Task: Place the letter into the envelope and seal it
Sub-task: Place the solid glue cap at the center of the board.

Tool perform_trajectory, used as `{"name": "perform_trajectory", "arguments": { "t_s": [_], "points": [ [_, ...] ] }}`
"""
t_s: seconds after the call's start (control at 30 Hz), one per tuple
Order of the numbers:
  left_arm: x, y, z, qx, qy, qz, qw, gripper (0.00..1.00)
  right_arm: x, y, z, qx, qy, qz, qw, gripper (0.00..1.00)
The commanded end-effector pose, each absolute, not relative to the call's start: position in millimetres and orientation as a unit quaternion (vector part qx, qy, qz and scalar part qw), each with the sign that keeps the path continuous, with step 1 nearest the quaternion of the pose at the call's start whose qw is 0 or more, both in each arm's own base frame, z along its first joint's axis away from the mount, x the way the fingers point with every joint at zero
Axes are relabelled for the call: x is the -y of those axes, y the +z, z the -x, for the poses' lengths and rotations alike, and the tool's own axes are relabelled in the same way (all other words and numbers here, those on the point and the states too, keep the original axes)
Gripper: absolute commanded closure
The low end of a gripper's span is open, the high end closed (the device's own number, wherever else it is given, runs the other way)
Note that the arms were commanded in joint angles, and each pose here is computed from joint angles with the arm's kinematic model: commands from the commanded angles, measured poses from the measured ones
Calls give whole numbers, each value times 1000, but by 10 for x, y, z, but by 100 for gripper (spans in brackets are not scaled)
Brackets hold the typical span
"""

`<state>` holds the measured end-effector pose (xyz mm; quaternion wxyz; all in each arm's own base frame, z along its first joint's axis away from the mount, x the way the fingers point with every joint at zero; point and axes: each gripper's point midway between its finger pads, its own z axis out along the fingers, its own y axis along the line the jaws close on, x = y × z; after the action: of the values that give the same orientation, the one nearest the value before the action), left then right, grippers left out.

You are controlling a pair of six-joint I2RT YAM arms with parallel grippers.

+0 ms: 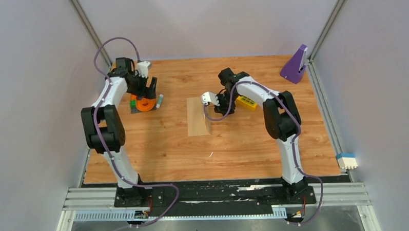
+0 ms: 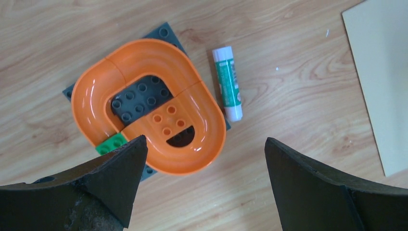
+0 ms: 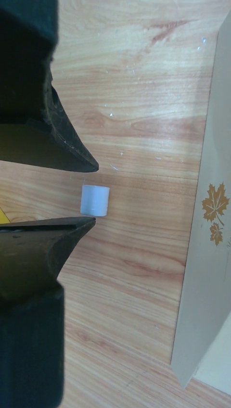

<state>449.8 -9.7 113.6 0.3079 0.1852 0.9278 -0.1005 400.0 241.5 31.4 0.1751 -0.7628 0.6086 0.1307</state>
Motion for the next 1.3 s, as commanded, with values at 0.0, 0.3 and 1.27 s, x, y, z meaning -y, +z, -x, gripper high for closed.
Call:
{"name": "perform_trajectory", "arguments": {
  "t_s": [0.0,0.3,1.27],
  "points": [
    [230,1444,-4852,-913,-79,-186,356,0,-2509,628,-3964,-627,173,733,201,57],
    [450,1282,-5035,-920,-66,-192,336,1,-2559,1148,-3966,-648,181,699,242,53],
    [645,405,-4870,-956,16,-271,107,33,-2236,2278,-3082,-640,251,624,372,53]
  ]
}}
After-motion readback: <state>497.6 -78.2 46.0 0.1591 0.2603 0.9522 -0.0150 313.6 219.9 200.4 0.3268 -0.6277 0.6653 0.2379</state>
